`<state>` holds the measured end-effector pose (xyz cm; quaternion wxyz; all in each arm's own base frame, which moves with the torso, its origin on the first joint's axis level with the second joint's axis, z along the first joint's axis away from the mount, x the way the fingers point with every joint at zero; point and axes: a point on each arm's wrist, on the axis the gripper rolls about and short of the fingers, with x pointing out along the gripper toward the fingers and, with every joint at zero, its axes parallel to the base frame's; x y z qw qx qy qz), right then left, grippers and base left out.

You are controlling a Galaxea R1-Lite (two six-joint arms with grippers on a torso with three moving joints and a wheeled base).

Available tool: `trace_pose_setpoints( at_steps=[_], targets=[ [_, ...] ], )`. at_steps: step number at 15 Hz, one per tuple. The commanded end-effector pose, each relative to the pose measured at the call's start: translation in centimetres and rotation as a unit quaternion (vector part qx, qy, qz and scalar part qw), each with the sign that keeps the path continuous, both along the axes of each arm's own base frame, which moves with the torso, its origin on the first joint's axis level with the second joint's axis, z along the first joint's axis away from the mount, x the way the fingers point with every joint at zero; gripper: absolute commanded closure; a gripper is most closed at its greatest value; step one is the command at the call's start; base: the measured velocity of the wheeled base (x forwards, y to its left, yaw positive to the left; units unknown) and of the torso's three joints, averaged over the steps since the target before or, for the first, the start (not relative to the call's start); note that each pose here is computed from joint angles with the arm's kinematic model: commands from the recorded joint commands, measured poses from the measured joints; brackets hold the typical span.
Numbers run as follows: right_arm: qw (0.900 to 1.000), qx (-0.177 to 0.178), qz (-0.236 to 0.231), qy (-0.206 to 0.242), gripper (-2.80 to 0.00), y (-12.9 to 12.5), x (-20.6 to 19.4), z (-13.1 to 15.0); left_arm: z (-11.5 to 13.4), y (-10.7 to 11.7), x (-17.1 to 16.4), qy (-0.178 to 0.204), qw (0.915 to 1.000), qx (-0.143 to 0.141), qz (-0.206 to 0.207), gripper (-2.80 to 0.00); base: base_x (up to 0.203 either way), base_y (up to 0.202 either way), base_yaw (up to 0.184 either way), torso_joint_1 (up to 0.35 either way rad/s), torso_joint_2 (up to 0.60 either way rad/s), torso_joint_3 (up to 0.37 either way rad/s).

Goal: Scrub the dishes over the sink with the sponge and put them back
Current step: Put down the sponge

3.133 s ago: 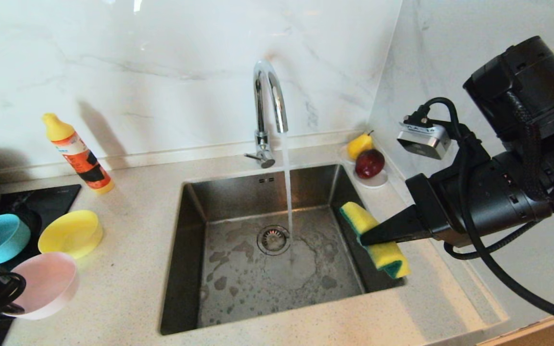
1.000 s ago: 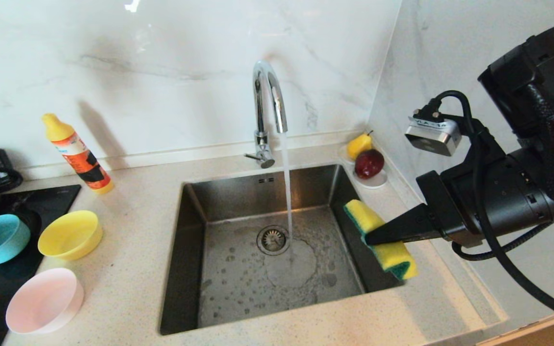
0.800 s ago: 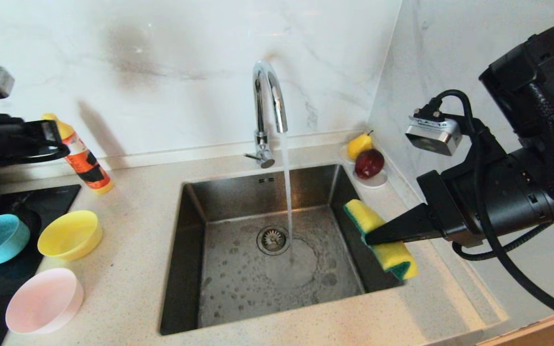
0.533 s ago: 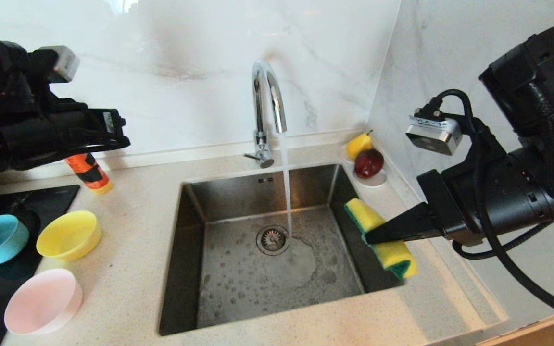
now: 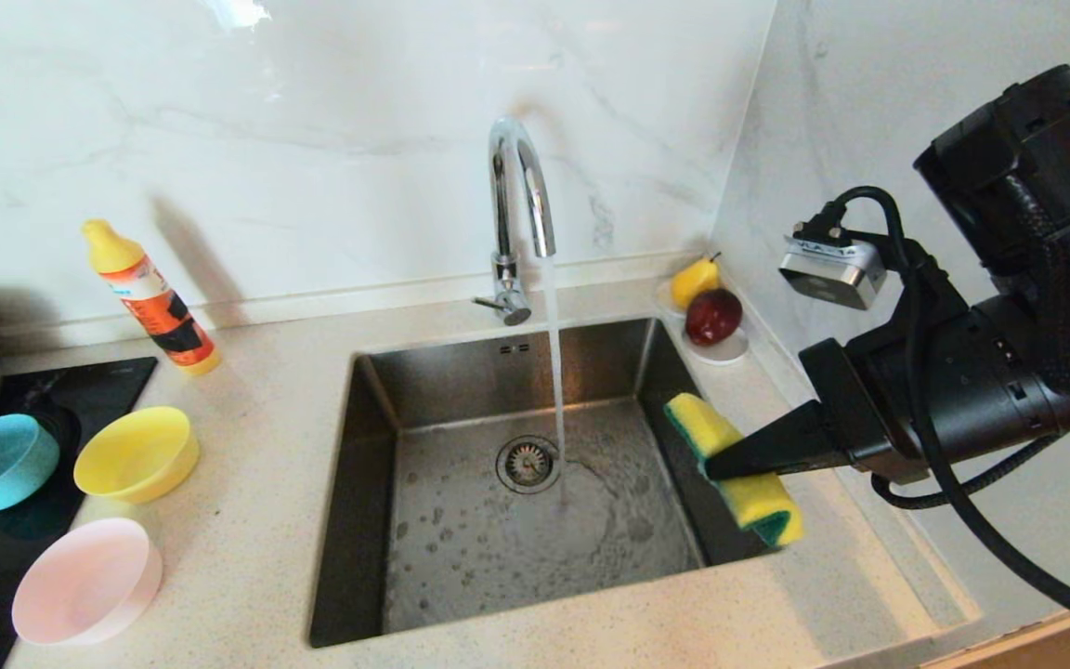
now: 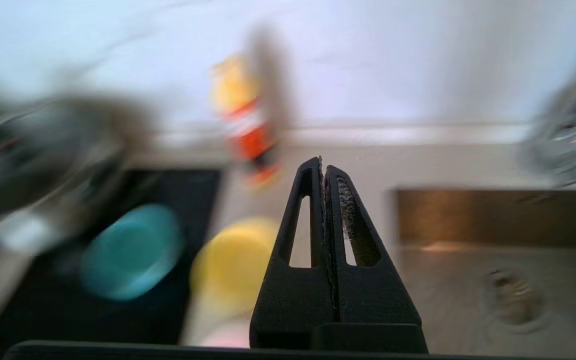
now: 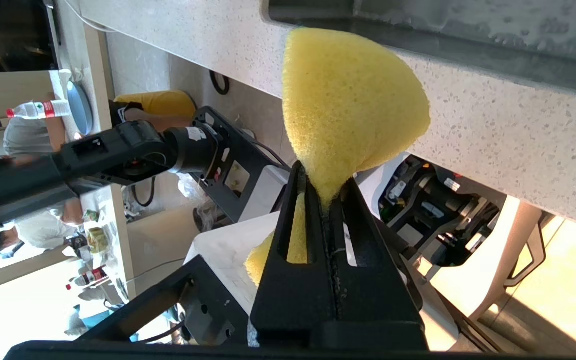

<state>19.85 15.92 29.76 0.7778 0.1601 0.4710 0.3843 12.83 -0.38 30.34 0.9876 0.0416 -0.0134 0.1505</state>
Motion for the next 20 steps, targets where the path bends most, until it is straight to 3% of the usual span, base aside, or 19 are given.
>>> trace_pose_setpoints(
  at_steps=[1,4,7,8,10,13,15,20],
  targets=[
    [1.000,0.001,0.001,0.001,0.00,-0.2,-0.3,0.1,-2.7,0.9,-7.4,-0.037,0.9988,0.002,0.032,0.00,0.000,0.000,0.000,0.000,0.00,0.000],
    [1.000,0.001,0.001,0.001,0.00,-0.2,-0.2,0.1,-9.7,1.4,-11.5,-0.007,0.9977,0.012,0.066,0.00,0.000,0.000,0.000,0.000,0.00,0.000],
    [1.000,0.001,0.002,0.002,0.00,0.0,-0.2,0.0,-15.3,1.4,-13.6,0.012,0.9961,0.017,0.086,0.00,0.000,0.000,0.000,0.000,0.00,0.000],
    [1.000,0.001,0.002,0.001,0.00,-0.1,-0.2,0.1,-17.0,1.4,-14.0,0.017,0.9968,0.019,0.076,0.00,0.000,0.000,0.000,0.000,0.00,0.000],
    [1.000,0.001,0.002,0.002,0.00,-0.1,-0.3,0.1,-19.8,1.1,-14.8,0.016,0.9995,0.022,0.014,0.00,0.000,0.000,0.000,0.000,0.00,0.000],
    [1.000,0.004,0.004,-0.003,0.00,-0.2,-0.5,0.3,-21.8,0.6,-15.5,0.047,0.9946,0.020,-0.090,0.00,0.000,0.000,0.000,0.000,0.00,0.000],
    [1.000,0.003,0.006,-0.002,0.00,-0.1,-0.5,0.2,-22.3,0.4,-15.5,0.044,0.9879,0.018,-0.148,0.00,0.000,0.000,0.000,0.000,0.00,0.000],
    [1.000,-0.007,0.003,-0.024,0.00,-0.4,-0.9,0.5,-23.0,0.3,-15.3,0.049,0.9849,0.012,-0.166,0.00,0.000,0.000,0.000,0.000,0.00,0.000]
  ],
)
